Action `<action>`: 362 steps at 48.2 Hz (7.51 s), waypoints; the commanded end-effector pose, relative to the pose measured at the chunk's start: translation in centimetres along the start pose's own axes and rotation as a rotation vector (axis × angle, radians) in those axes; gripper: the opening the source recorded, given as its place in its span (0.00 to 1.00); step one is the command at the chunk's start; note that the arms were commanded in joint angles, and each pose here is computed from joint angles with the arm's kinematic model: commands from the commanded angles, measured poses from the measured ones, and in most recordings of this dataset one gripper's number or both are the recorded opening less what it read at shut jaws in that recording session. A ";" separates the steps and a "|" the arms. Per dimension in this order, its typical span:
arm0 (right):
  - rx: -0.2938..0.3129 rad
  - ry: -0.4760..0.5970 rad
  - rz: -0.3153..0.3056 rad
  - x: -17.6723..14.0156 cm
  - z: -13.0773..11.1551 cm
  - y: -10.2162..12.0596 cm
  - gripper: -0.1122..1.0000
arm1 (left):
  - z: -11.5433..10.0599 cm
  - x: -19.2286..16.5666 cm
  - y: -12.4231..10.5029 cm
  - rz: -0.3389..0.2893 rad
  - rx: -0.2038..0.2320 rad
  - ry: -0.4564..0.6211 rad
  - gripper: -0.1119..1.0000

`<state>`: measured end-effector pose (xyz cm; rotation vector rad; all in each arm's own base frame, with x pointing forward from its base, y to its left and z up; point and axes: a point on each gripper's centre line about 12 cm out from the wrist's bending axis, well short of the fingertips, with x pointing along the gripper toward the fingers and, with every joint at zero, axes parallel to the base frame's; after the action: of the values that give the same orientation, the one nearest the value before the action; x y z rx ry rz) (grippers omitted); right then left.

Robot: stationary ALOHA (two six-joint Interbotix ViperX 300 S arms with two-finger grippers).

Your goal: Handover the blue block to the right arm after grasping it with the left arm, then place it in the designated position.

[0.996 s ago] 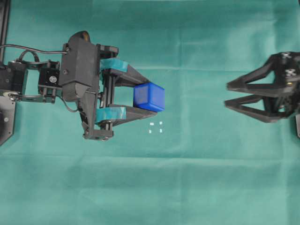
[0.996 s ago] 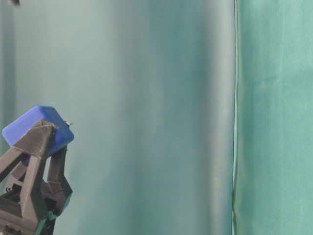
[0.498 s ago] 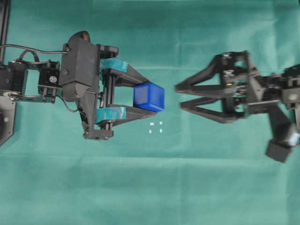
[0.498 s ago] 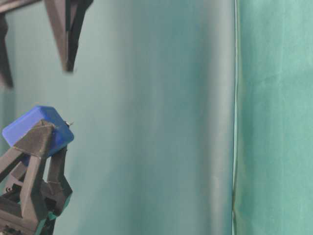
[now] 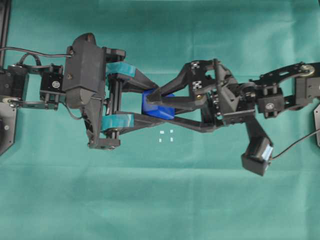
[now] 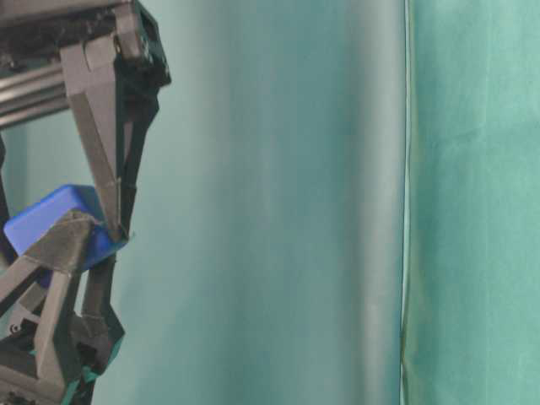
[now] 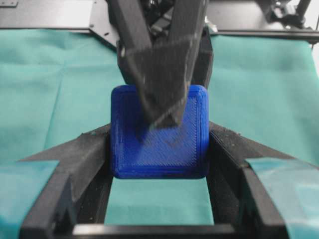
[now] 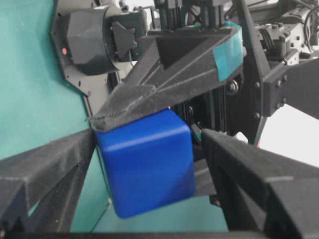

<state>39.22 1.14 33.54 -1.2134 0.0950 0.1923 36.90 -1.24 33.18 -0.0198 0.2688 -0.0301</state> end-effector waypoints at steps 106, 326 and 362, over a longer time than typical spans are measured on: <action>0.016 0.058 -0.012 -4.3 0.5 -0.3 0.62 | 0.2 -2.9 0.4 0.009 -0.012 -0.037 1.00; 1.390 0.363 -0.006 -6.1 -0.7 2.5 0.60 | 0.2 -3.7 0.4 0.009 -0.009 -0.055 1.00; 1.374 0.446 0.071 -2.6 -1.9 6.4 0.60 | 0.1 -3.7 0.4 0.010 -0.009 -0.054 1.00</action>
<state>34.71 0.88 26.81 0.1336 0.5885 -0.1206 33.26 -0.82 33.18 -0.0275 0.2488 -0.0205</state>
